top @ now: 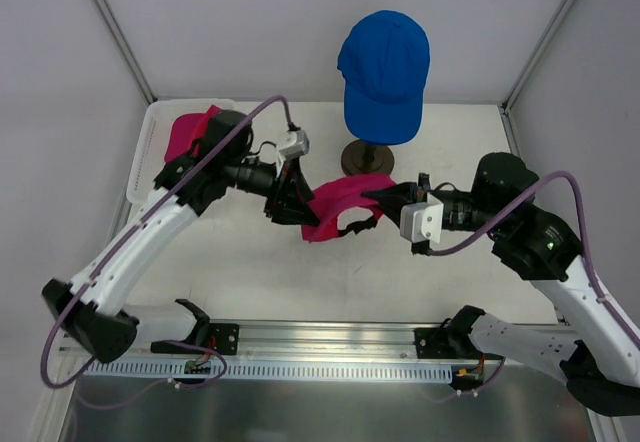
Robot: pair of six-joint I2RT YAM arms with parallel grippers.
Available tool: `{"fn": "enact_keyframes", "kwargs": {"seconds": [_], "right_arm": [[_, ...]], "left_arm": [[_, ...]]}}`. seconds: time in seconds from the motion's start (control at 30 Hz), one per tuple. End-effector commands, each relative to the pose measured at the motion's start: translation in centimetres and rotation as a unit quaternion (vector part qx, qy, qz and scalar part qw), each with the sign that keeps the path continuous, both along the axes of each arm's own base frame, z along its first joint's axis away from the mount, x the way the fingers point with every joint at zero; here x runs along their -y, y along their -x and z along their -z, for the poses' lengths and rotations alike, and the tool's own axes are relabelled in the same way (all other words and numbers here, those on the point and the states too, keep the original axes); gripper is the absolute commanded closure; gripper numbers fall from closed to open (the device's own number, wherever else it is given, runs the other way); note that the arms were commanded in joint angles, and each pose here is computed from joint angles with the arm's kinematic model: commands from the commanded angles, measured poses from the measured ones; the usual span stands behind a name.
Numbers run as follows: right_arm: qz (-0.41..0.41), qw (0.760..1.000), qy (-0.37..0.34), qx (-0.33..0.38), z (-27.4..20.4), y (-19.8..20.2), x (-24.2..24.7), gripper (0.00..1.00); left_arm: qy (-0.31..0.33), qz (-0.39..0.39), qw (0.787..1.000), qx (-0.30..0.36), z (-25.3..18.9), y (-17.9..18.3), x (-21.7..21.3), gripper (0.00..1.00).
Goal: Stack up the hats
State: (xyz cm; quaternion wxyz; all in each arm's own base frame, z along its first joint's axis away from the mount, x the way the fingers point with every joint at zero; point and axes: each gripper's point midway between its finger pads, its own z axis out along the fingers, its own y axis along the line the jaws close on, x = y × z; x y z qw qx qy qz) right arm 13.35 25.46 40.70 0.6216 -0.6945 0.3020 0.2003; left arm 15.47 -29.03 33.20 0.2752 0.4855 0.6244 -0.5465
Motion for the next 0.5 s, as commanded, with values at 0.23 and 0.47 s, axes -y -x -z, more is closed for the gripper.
{"fn": "enact_keyframes", "kwargs": {"seconds": [0.23,0.47], "right_arm": [[0.277,0.894,-0.274,0.222,-23.2,-5.4,10.0,1.00],[0.327,0.803,-0.399,0.300,-31.5,-7.2,12.9,1.00]], "left_arm": [[-0.060,-0.197,0.906,0.370,3.4,-7.4,-6.1,0.13],[-0.030,-0.060,0.882,0.467,4.3,-6.5,-1.6,0.17]]}}
